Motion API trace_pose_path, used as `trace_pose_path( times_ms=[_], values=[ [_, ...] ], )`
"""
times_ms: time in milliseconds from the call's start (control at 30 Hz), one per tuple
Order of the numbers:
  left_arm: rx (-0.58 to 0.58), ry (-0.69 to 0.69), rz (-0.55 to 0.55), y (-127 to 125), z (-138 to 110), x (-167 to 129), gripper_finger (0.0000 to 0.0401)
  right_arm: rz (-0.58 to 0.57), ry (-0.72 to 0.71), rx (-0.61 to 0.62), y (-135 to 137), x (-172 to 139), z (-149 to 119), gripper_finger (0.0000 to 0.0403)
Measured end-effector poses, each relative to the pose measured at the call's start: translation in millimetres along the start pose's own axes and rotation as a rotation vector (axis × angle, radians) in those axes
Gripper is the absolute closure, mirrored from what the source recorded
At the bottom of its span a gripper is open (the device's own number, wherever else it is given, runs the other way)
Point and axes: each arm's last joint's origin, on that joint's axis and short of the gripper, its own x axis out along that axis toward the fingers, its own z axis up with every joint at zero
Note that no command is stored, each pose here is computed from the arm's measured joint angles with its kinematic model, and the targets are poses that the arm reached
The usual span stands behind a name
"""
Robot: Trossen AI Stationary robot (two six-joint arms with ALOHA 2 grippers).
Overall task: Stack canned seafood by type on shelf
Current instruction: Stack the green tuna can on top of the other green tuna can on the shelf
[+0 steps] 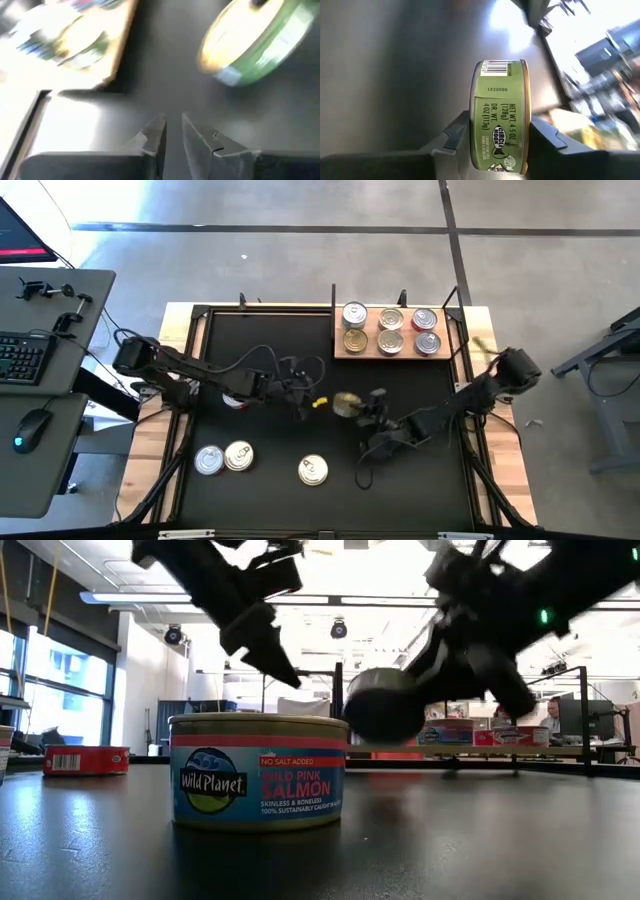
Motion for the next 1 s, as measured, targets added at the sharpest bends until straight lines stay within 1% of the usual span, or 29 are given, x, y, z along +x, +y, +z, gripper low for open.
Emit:
trace_pose_path(
  times_ms=[67, 167, 233, 333, 400, 500, 567, 667, 767, 933, 967, 1000],
  values=[
    [-0.049, 0.008, 0.046, 3, -7, -3, 0.0344, -0.049, 0.047, 0.023, -17, -8, 7, 0.0283],
    [-0.100, 0.002, 0.033, -3, -25, -2, 0.0344, -0.110, 0.123, 0.014, -49, -15, 21, 0.0283],
    [-0.142, -0.036, 0.017, -11, -36, 1, 0.0346, -0.134, 0.196, -0.047, -71, -11, 26, 0.0283],
    [-0.203, -0.105, -0.025, -26, -53, 3, 0.0347, -0.169, 0.290, -0.166, -102, 5, 27, 0.0283],
    [-0.235, -0.153, -0.059, -35, -63, 0, 0.0347, -0.152, 0.346, -0.235, -119, 19, 21, 0.0283],
    [-0.269, -0.237, -0.107, -47, -70, -6, 0.0348, -0.100, 0.415, -0.247, -142, 44, 6, 0.0283],
    [-0.259, -0.264, -0.128, -52, -75, -10, 0.0348, -0.111, 0.450, -0.211, -155, 56, -2, 0.0283],
    [-0.239, -0.288, -0.149, -58, -80, -14, 0.0348, -0.125, 0.465, -0.201, -166, 73, -10, 0.0283],
    [-0.232, -0.289, -0.147, -61, -82, -15, 0.0348, -0.110, 0.464, -0.242, -166, 86, -14, 0.0283],
    [-0.231, -0.293, -0.147, -62, -81, -16, 0.0348, -0.117, 0.490, -0.236, -167, 95, -21, 0.0283],
    [-0.232, -0.293, -0.147, -62, -81, -16, 0.0348, -0.119, 0.490, -0.225, -167, 95, -21, 0.0277],
    [-0.232, -0.293, -0.147, -62, -82, -16, 0.0348, -0.122, 0.490, -0.216, -167, 95, -21, 0.0263]
  ],
)
